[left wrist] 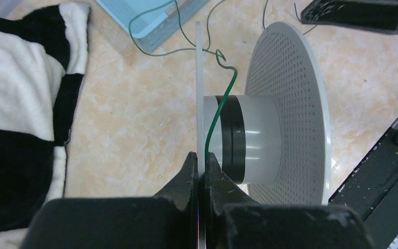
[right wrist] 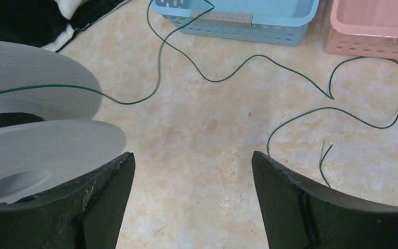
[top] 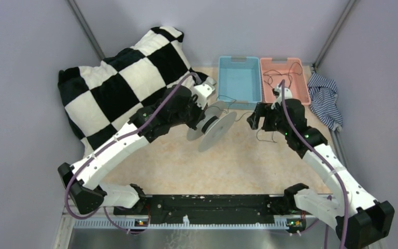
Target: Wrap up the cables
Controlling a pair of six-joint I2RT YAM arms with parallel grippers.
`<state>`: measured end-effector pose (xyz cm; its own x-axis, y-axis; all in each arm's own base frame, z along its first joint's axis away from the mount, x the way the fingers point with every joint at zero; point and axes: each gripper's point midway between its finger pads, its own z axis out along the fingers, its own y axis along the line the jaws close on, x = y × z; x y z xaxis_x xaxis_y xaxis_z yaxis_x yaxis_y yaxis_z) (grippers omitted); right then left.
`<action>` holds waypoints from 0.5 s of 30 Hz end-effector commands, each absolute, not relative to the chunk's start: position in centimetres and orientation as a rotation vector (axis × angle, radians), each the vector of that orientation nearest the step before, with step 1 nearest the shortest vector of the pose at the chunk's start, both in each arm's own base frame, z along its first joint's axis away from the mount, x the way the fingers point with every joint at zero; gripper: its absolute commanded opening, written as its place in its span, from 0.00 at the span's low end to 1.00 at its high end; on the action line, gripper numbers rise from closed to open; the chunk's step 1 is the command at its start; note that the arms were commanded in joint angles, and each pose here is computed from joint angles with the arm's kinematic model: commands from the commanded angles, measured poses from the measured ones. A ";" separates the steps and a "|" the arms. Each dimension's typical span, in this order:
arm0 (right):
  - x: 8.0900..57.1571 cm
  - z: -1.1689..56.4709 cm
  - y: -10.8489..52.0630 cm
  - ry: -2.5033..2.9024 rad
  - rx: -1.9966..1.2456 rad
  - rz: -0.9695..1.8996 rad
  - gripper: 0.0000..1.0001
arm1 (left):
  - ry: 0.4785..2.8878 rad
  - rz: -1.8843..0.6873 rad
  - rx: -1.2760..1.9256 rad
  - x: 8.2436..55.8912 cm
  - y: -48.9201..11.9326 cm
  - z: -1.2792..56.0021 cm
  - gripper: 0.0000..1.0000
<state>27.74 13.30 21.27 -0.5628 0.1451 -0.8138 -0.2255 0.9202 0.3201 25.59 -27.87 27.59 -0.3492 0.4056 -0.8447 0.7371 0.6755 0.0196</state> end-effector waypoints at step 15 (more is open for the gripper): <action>35.5 17.1 9.6 2.008 -0.420 -0.073 0.84 | 1.752 -0.520 0.606 24.7 -22.5 39.9 0.00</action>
<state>33.78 10.85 16.62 -0.5015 -0.1467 -0.8526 -0.2295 0.9728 -0.0324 24.75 -22.87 36.45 -0.2750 0.2442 -0.9299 0.6589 0.7523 0.0027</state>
